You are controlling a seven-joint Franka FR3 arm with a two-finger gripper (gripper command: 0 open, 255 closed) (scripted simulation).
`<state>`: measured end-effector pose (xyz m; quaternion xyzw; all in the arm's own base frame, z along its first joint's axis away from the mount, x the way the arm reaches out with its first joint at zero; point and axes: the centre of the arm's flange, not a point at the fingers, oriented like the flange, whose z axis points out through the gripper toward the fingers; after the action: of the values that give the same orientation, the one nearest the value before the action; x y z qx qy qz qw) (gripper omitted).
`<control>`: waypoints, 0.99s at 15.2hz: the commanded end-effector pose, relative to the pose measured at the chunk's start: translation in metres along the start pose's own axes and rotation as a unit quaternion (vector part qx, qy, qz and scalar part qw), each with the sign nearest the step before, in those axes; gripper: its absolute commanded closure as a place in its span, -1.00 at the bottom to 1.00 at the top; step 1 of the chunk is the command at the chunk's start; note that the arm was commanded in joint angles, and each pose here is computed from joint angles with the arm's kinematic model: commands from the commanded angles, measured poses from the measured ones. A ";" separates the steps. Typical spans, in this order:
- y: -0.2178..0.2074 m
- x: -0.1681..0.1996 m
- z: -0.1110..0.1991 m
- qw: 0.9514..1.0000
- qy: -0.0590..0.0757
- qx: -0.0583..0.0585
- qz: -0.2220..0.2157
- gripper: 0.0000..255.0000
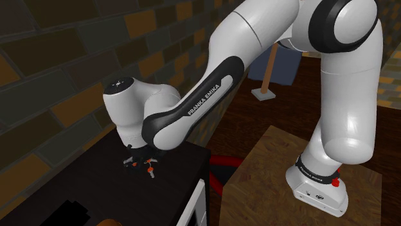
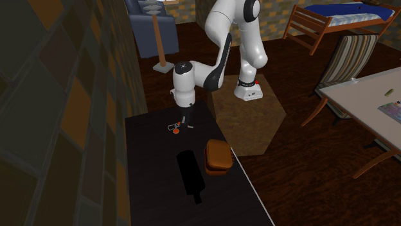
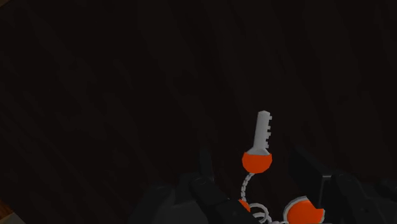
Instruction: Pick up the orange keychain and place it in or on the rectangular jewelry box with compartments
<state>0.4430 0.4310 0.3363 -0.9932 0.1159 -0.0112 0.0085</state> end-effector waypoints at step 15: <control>-0.005 0.002 -0.070 1.000 -0.003 0.002 -0.001 1.00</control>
<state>0.4443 0.4343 0.4018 -0.9933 0.1147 -0.0084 0.0106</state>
